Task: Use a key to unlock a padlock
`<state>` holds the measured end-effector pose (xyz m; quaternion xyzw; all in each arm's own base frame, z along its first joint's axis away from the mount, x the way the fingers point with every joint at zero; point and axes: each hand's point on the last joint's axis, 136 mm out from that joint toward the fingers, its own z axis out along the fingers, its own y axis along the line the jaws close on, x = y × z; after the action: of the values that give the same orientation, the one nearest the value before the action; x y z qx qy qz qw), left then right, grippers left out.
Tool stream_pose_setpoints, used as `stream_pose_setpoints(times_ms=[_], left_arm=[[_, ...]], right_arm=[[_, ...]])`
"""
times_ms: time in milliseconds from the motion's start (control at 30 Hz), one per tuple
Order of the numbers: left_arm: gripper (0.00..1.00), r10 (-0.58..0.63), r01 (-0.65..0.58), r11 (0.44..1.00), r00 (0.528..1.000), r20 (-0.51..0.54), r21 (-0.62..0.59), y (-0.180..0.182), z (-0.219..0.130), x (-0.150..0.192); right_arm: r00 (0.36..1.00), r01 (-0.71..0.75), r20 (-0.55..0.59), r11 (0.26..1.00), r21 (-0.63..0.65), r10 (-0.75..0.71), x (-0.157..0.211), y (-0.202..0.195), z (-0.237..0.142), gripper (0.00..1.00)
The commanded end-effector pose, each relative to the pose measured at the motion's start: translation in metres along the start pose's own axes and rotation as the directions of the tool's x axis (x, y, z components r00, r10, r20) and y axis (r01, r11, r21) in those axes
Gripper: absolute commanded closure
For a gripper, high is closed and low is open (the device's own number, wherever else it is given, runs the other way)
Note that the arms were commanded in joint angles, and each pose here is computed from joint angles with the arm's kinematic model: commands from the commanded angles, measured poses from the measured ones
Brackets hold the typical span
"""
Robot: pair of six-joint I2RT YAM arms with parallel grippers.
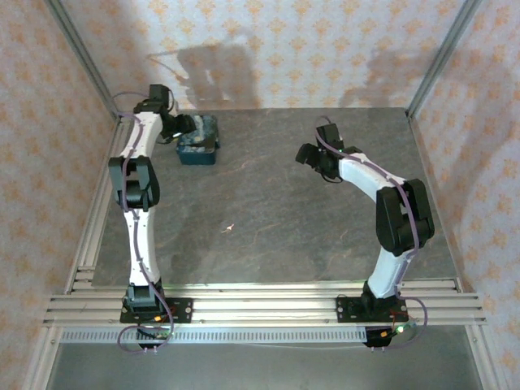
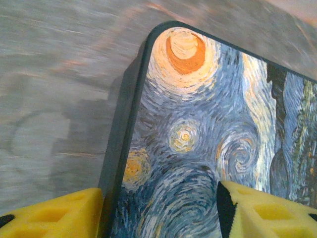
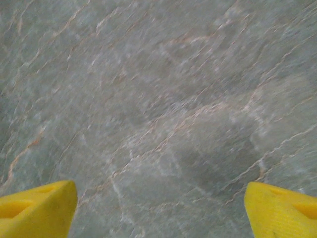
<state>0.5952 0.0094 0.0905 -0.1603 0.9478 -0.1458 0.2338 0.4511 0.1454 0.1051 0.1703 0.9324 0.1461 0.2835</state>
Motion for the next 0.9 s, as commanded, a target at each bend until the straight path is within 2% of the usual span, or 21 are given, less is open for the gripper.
stream_pose_setpoints(times_ms=[0, 200, 333, 533, 600, 733, 867], left_arm=[[0.38, 0.213, -0.199, 0.974, 0.965, -0.150, 0.103, -0.065, 0.021, 0.057], [0.38, 0.424, -0.396, 0.898, 0.895, -0.139, 0.190, -0.139, 0.020, 0.095], [0.34, 0.513, -0.492, 0.851, 0.855, -0.083, 0.185, -0.170, 0.001, 0.097], [0.15, 0.420, -0.422, 0.905, 0.907, 0.037, 0.060, -0.160, -0.067, 0.058], [0.15, 0.346, -0.348, 0.935, 0.937, 0.050, 0.060, -0.151, -0.087, 0.060], [0.17, 0.180, -0.183, 0.972, 0.983, 0.035, 0.145, -0.138, -0.101, 0.095], [0.26, 0.005, -0.002, 0.959, 1.000, -0.009, 0.282, -0.139, -0.096, 0.147]], right_arm=[[0.997, 0.046, -0.057, 0.998, -0.052, -0.049, 0.020, 0.016, -0.016, 0.13], [0.993, 0.058, -0.094, 0.992, -0.115, -0.069, 0.032, 0.036, -0.029, 0.18], [0.996, 0.072, -0.041, 0.992, -0.107, -0.077, 0.012, 0.045, -0.044, 0.18], [0.985, 0.174, 0.001, 0.982, -0.075, -0.174, -0.030, 0.070, -0.039, 0.15], [0.980, 0.195, -0.015, 0.977, -0.082, -0.197, -0.039, 0.078, -0.028, 0.14], [0.968, 0.221, -0.092, 0.965, -0.141, -0.235, -0.050, 0.096, 0.001, 0.13], [0.951, 0.259, -0.141, 0.958, -0.123, -0.276, -0.056, 0.101, 0.028, 0.13]])
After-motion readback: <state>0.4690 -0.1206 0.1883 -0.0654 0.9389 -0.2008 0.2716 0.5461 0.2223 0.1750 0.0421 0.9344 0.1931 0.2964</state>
